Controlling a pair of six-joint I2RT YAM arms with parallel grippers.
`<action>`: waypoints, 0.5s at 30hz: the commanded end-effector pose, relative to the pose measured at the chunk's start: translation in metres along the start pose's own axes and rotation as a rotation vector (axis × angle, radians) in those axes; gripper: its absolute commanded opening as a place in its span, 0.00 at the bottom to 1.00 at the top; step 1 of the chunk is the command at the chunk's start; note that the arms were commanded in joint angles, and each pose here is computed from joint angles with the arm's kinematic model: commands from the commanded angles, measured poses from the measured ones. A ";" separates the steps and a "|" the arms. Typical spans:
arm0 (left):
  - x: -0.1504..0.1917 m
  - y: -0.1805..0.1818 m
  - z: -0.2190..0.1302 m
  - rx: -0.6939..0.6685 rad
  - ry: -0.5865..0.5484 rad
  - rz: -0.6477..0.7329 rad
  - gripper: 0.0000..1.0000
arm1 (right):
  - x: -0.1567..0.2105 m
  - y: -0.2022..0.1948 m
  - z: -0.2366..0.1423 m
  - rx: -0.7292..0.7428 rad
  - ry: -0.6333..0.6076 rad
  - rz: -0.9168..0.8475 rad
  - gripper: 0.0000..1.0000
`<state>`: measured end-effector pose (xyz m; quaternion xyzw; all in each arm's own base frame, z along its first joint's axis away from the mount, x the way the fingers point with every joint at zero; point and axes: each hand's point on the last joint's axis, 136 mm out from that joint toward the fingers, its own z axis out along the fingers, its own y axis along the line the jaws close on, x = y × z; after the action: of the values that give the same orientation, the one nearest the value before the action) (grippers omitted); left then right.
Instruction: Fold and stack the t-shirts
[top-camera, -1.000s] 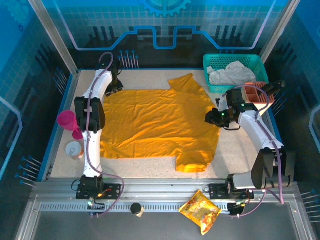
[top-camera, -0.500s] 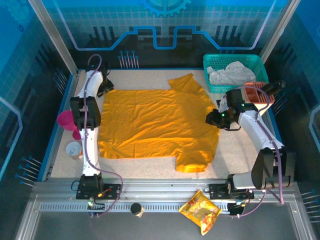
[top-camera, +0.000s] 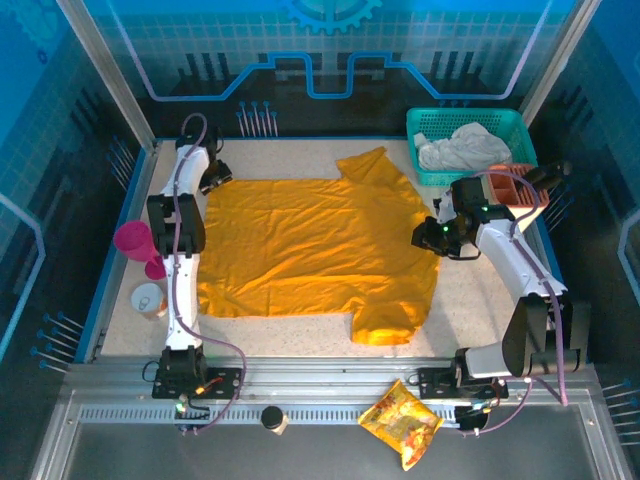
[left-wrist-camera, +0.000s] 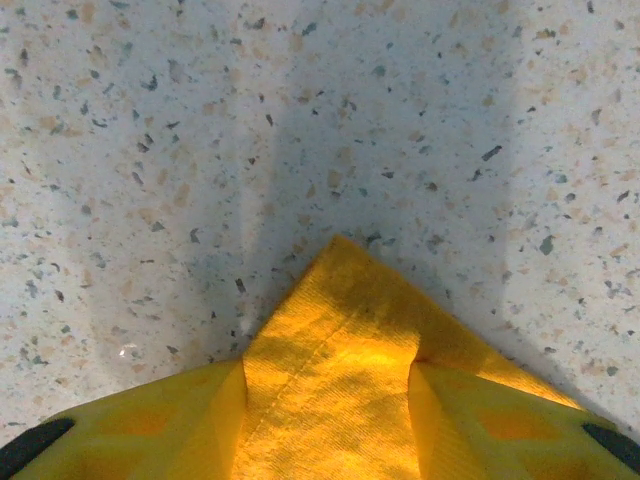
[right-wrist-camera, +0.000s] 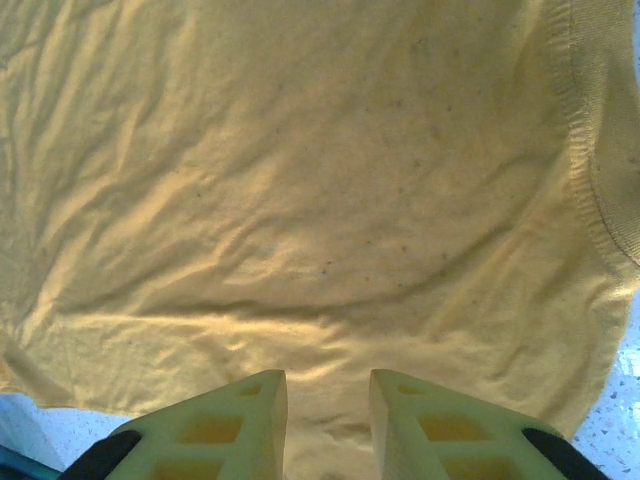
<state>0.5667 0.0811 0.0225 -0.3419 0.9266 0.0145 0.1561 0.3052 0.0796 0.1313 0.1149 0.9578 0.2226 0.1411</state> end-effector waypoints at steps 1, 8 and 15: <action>-0.005 0.003 0.001 0.021 0.005 0.002 0.47 | 0.002 0.004 0.000 0.011 0.020 0.006 0.29; -0.021 0.000 -0.022 0.036 -0.060 0.024 0.46 | 0.002 0.007 0.002 0.008 0.022 0.000 0.29; -0.023 0.001 -0.021 0.044 -0.059 0.026 0.45 | 0.004 0.006 0.003 0.012 0.027 -0.002 0.29</action>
<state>0.5726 0.0855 0.0250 -0.3314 0.9281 0.0142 0.1694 0.3041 0.0848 0.1281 0.1116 0.9594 0.2222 0.1335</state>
